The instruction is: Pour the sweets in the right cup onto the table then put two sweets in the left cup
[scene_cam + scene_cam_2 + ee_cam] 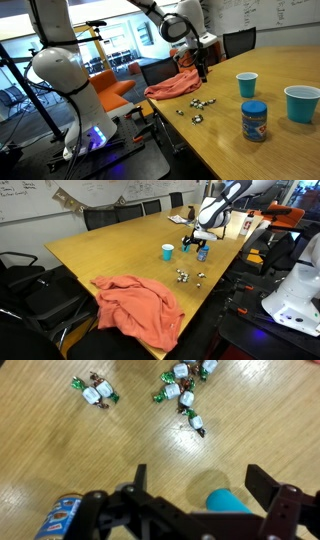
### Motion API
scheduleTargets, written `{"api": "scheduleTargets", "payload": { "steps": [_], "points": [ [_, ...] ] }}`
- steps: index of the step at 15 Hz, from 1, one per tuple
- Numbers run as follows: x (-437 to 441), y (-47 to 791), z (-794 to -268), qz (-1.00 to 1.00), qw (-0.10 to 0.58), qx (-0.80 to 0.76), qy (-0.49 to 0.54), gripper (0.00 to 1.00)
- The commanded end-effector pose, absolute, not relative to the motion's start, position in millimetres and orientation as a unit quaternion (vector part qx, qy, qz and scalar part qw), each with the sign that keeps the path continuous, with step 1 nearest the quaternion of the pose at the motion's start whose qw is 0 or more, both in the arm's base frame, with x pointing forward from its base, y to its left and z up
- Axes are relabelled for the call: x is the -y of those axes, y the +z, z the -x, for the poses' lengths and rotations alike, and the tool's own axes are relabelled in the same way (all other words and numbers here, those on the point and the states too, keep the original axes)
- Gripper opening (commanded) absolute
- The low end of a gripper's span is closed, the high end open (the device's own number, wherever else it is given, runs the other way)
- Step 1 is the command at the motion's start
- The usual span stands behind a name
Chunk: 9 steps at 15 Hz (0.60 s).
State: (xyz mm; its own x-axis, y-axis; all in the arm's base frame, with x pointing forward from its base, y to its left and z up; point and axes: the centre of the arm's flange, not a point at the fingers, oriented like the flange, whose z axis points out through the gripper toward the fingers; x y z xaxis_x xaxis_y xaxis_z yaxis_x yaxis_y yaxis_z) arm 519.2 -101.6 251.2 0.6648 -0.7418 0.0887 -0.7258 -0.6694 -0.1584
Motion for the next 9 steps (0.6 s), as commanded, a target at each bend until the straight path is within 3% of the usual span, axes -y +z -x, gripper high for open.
{"api": "scheduleTargets", "payload": {
  "steps": [1, 9],
  "points": [
    [96.7, 245.5, -510.2, 0.913, 0.051, -0.398, -0.075, 1.0],
    [95.0, 202.1, -527.9, 0.915, 0.057, -0.397, -0.055, 1.0]
  ]
}}
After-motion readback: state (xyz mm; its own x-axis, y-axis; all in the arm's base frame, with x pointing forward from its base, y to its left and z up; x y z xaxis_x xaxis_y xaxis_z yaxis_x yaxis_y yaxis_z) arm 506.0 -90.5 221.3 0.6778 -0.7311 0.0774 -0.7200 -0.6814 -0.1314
